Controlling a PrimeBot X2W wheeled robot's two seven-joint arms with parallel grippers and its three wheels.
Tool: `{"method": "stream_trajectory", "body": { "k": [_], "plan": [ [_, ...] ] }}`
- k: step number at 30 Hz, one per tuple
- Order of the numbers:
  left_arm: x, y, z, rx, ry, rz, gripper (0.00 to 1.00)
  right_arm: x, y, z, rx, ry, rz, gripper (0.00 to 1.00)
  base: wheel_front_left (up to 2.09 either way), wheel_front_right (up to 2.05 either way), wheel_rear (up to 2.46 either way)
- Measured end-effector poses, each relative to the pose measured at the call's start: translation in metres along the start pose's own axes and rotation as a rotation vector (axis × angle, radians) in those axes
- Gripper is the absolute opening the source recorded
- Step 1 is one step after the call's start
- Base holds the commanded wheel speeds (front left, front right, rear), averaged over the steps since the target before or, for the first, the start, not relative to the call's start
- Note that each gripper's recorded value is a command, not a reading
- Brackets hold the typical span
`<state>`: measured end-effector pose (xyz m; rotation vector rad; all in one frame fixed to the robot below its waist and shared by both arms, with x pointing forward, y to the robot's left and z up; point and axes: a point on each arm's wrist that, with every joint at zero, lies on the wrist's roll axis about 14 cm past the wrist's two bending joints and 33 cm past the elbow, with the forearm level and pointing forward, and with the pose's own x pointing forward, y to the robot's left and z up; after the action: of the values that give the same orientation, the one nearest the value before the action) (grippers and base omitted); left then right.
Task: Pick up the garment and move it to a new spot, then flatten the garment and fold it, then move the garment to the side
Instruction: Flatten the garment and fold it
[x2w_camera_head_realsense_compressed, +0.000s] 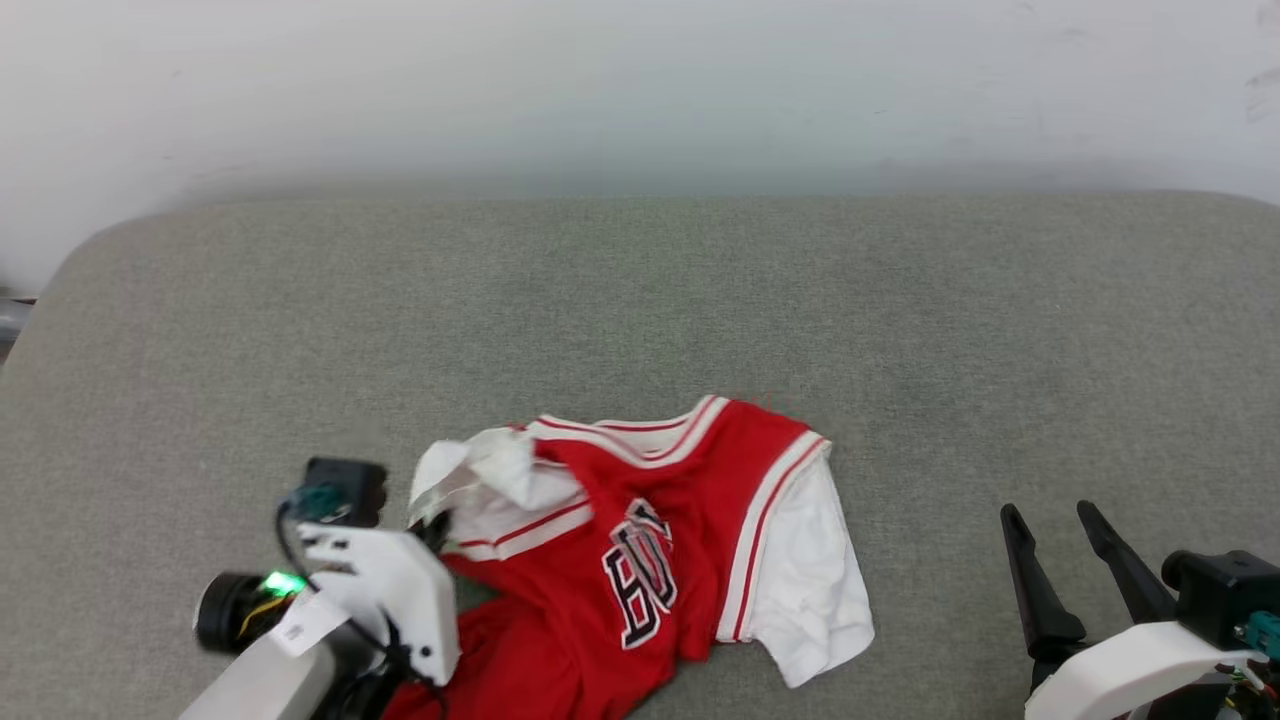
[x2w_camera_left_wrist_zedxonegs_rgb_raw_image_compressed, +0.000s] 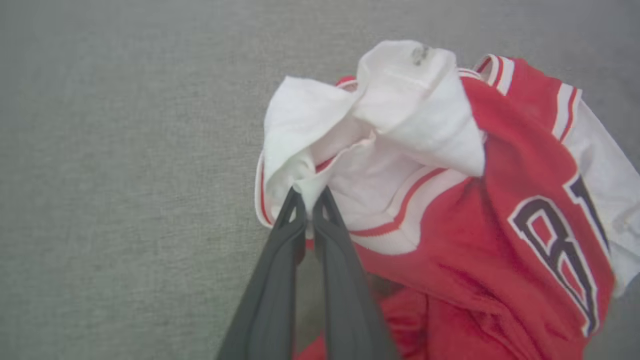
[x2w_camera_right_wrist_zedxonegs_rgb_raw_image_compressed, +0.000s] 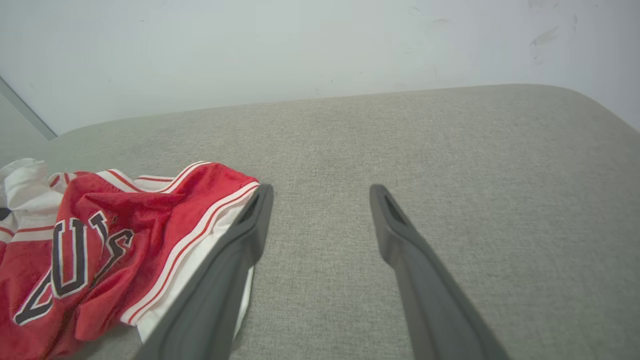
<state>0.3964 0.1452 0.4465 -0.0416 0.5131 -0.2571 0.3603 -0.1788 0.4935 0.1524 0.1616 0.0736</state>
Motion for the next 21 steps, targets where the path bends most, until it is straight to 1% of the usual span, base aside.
{"method": "stream_trajectory", "body": {
  "k": [2,5,7,8,9,11,16,21],
  "plan": [
    [-0.006,0.017,-0.015,-0.068,0.025,0.057,0.00,0.001,0.001,0.001,-0.003,0.001,0.005,1.00,0.00,0.00,0.00],
    [-0.016,0.041,-0.038,-0.137,0.062,0.132,0.00,0.003,0.003,0.001,-0.007,0.006,0.011,1.00,0.00,0.00,0.00],
    [-0.020,0.050,-0.051,-0.174,0.084,0.159,0.00,0.005,0.005,0.000,-0.013,0.010,0.017,1.00,0.00,0.00,0.00],
    [-0.022,0.052,-0.058,-0.184,0.098,0.167,0.03,0.005,0.006,0.000,-0.014,0.014,0.019,1.00,0.00,0.00,0.00],
    [-0.022,0.051,-0.062,-0.194,0.108,0.164,0.30,0.006,0.006,0.000,-0.015,0.015,0.020,1.00,0.00,0.00,0.00],
    [-0.022,0.046,-0.065,-0.217,0.107,0.147,1.00,0.006,0.007,0.001,-0.016,0.013,0.024,1.00,0.00,0.00,0.00],
    [-0.023,0.042,-0.053,-0.214,0.021,0.144,1.00,0.004,0.010,0.007,-0.030,0.002,0.030,1.00,0.00,0.00,0.00],
    [-0.031,0.040,-0.021,-0.152,-0.138,0.152,1.00,-0.002,0.012,0.011,-0.039,-0.004,0.034,1.00,0.00,0.00,0.00]
  ]
}}
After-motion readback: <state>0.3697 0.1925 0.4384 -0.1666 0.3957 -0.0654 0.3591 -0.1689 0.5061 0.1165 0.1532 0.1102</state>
